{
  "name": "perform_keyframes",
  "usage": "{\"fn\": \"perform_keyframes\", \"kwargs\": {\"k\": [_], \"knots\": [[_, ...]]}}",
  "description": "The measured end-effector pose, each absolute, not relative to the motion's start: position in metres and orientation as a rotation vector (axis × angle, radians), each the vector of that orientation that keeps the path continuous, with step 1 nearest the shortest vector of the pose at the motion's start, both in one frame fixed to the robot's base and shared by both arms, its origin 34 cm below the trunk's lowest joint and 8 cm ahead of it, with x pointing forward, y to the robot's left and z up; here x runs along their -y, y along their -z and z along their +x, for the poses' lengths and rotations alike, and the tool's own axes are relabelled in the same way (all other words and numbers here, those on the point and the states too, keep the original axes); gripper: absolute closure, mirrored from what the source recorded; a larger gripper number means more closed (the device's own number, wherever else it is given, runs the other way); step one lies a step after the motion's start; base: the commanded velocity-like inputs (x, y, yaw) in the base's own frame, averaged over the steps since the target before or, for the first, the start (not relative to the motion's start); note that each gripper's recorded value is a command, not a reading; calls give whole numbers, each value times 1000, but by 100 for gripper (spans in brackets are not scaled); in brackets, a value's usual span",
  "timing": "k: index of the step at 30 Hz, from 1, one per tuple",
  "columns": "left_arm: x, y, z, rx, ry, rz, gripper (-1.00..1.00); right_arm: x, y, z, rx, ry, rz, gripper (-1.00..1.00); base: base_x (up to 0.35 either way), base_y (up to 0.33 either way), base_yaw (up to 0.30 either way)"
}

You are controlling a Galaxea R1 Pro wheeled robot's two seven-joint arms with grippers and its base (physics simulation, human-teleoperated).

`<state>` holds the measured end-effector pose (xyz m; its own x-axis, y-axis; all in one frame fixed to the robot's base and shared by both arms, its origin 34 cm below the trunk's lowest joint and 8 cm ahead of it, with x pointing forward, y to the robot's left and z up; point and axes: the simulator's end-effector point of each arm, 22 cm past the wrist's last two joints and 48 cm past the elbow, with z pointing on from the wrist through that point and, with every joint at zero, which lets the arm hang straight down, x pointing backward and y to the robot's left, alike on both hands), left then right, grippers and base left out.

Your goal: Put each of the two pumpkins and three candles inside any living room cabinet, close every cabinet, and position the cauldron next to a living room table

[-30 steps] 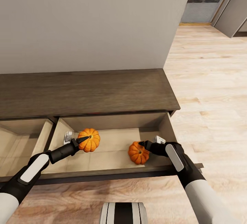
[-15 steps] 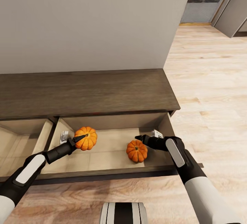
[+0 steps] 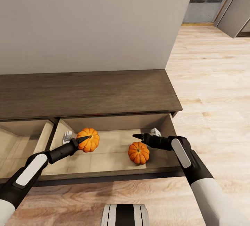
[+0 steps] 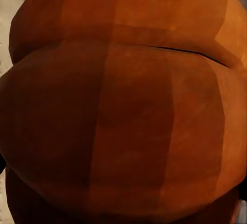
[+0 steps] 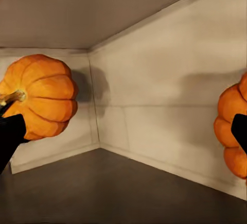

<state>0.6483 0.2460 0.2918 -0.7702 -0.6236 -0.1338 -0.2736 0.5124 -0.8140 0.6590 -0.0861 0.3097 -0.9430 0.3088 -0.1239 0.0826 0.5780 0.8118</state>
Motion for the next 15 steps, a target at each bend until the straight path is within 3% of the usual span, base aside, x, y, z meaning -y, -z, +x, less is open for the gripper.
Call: {"fn": "perform_keyframes", "kwargs": {"k": [15], "knots": [[-169, -276, 656, -2477, 1144, -803, 100, 72, -327, 650, -2521, -1453, 306, -100, 0, 0, 0]]}}
